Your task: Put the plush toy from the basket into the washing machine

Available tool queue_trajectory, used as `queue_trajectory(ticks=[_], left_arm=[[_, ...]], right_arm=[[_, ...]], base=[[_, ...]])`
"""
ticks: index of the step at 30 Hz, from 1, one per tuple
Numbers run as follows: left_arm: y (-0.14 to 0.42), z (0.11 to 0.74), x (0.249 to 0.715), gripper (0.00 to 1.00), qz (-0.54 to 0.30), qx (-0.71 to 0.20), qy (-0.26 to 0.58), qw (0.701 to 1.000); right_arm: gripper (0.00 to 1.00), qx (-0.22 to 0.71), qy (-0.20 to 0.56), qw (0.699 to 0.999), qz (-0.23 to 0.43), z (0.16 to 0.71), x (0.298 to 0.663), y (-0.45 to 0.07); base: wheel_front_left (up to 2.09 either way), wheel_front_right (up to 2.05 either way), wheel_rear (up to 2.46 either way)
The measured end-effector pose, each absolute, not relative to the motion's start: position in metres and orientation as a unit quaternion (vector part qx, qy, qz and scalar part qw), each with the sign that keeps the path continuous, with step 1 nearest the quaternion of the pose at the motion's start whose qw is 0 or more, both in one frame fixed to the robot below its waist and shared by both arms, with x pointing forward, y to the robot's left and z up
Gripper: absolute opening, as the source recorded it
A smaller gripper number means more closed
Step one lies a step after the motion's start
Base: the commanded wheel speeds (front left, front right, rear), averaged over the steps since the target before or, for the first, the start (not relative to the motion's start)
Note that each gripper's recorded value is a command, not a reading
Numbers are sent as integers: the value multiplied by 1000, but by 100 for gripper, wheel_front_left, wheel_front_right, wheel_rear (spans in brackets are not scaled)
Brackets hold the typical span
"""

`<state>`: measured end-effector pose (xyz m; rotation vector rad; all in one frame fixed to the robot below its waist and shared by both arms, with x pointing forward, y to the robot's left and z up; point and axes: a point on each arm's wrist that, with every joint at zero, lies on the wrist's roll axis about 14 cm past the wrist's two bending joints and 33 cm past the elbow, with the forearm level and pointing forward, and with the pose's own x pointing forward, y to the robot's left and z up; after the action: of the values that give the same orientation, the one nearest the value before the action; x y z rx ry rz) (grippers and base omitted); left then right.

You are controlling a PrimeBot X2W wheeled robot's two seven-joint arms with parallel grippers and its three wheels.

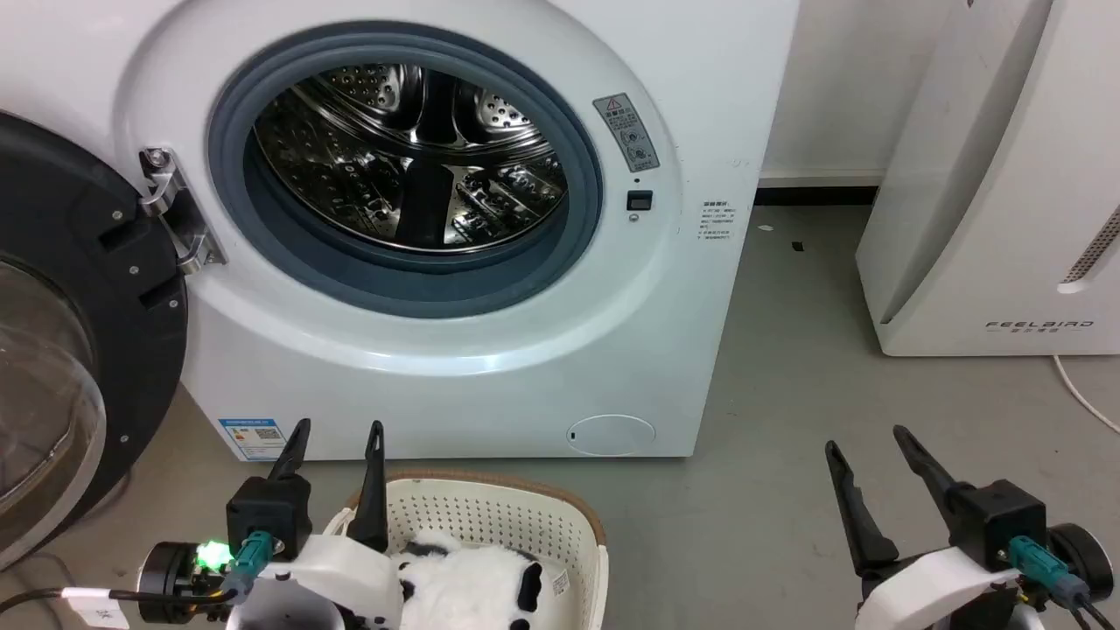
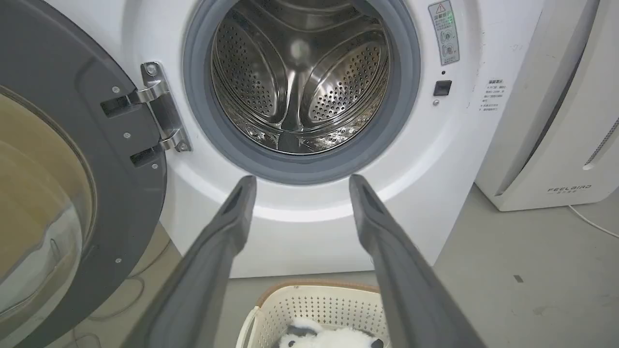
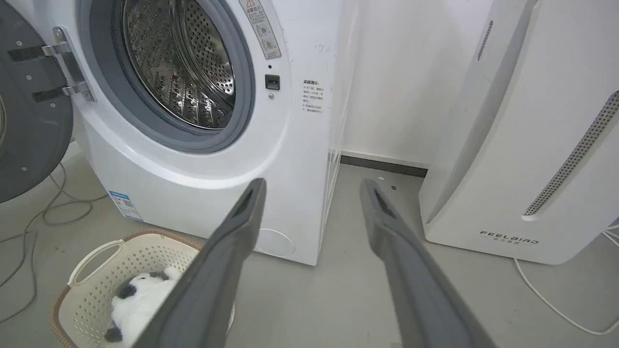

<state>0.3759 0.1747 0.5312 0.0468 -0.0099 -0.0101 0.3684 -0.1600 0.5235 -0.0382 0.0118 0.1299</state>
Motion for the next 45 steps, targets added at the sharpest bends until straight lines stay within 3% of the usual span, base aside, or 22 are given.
queue_trajectory(ticks=[18, 45], left_arm=[[163, 515, 380, 100, -21, 5, 7, 1000], [135, 423, 414, 100, -66, -10, 128, 990]], right_arm=[[100, -5, -5, 999, 52, 523, 371, -169], [100, 10, 22, 999, 36, 492, 387, -179]], base=[[0, 0, 0], [0, 0, 0]])
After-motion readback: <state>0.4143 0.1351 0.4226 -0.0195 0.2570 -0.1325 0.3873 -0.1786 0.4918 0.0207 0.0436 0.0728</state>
